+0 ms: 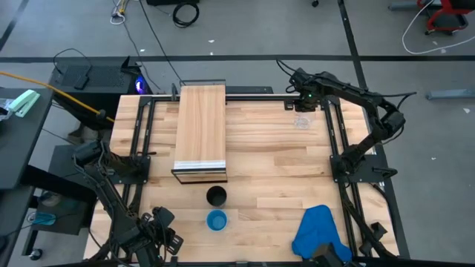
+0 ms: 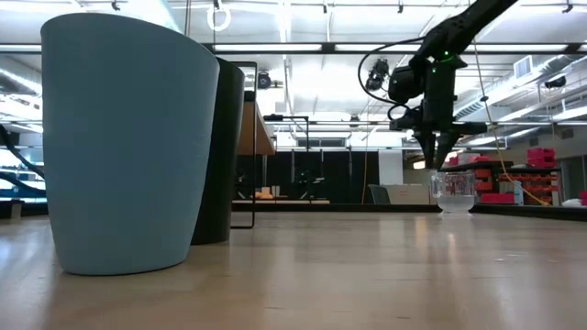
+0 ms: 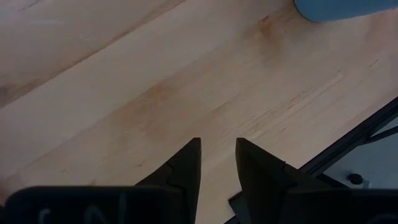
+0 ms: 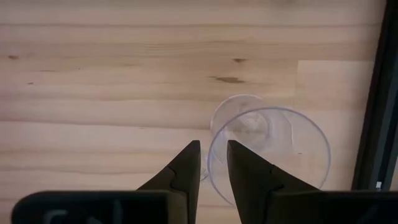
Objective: Stack small to large cups/mugs on shelf
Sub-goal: Move the transparent mug to the bottom of the table
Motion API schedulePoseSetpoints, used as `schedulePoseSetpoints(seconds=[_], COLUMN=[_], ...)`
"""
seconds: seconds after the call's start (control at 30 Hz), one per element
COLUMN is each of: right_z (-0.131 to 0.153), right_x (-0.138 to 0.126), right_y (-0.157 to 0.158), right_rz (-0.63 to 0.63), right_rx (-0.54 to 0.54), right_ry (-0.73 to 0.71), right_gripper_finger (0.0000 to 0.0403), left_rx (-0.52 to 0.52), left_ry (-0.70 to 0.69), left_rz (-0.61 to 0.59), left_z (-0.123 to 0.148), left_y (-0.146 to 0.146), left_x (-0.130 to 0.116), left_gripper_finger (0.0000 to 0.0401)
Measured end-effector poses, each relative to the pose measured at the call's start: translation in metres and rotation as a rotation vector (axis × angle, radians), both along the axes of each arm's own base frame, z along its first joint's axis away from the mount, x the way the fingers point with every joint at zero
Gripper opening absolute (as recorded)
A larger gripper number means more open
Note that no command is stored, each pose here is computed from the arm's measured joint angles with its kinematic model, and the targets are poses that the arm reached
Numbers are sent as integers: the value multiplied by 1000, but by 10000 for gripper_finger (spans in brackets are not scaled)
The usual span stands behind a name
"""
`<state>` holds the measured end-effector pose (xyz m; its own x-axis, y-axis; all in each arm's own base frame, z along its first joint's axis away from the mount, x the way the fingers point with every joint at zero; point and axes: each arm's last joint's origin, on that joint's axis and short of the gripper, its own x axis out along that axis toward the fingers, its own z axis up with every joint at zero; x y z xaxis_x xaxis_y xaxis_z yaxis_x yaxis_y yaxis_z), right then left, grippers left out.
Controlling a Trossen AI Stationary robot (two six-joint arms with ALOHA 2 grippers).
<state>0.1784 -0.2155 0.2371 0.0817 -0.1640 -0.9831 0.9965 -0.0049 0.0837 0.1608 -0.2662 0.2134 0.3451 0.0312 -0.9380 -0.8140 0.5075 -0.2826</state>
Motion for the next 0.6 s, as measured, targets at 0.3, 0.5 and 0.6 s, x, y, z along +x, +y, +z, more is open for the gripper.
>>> schedulePoseSetpoints(seconds=[0.3, 0.5, 0.6], right_z=[-24, -22, -21], right_x=[-5, -4, -3], right_y=[5, 4, 4], right_rz=[-36, -33, -28], right_rx=[46, 31, 23], right_ry=[10, -4, -10], right_gripper_finger=[87, 87, 87], left_rx=[-1, 0, -1], left_ry=[0, 0, 0], left_rz=[1, 1, 1], left_z=[0, 0, 0], left_y=[0, 0, 0], left_x=[0, 0, 0], left_gripper_finger=[107, 107, 107])
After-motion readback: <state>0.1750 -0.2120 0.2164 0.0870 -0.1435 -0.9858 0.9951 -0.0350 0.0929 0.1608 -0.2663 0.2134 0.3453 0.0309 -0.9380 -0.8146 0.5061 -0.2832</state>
